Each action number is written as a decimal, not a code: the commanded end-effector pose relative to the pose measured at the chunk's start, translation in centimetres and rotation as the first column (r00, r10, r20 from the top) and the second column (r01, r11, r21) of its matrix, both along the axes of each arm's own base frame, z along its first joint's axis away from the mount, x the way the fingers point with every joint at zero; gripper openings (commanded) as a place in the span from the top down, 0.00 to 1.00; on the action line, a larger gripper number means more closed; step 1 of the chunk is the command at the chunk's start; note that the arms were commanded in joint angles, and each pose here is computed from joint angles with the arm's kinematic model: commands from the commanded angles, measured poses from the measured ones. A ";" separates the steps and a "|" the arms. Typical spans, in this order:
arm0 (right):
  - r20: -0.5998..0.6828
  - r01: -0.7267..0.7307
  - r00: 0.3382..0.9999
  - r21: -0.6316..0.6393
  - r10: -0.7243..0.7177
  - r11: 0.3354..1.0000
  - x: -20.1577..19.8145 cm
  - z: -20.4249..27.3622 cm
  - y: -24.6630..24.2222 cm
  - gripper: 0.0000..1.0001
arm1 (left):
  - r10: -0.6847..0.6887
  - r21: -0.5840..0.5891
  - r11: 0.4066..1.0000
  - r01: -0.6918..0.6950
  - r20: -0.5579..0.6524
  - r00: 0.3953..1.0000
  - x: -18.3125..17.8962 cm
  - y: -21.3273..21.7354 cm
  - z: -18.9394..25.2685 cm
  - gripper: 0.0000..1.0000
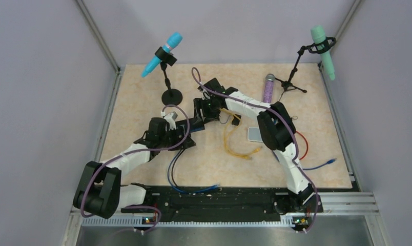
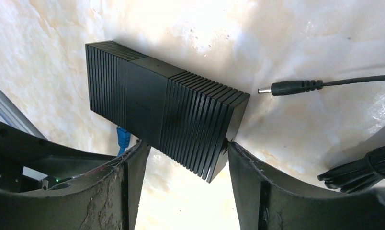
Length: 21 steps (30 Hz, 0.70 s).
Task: Pull the plug from the switch port
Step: Pull the connector from the switch port.
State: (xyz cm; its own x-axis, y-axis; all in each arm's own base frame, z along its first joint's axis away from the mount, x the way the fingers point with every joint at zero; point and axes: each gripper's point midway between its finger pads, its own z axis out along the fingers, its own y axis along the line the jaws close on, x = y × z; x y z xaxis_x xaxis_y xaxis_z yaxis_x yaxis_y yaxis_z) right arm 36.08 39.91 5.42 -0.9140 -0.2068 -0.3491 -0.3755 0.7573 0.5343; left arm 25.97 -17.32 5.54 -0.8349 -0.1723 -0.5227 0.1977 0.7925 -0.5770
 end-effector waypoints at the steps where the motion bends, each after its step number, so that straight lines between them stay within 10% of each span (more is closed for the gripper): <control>1: 0.033 -0.030 0.999 -0.005 0.030 1.000 0.9 0.9 0.2 0.38 | 0.086 -0.009 0.996 -0.087 -0.060 0.994 -1.7 0.7 -0.2 0.22; 9: 0.174 0.028 0.984 -0.024 -0.024 0.999 2.7 6.2 -2.3 0.36 | 0.161 0.200 0.967 -0.157 -0.002 0.987 -1.4 4.5 1.9 0.14; 16: 0.160 0.042 0.985 0.176 -0.071 0.983 0.4 9.7 -1.2 0.37 | 0.128 0.293 0.933 -0.211 0.277 0.952 2.3 6.5 7.6 0.07; 21: 0.095 0.143 0.980 0.262 -0.173 0.954 -1.3 8.7 -1.8 0.38 | -0.108 0.399 0.910 -0.110 0.485 0.868 6.3 5.6 12.3 0.06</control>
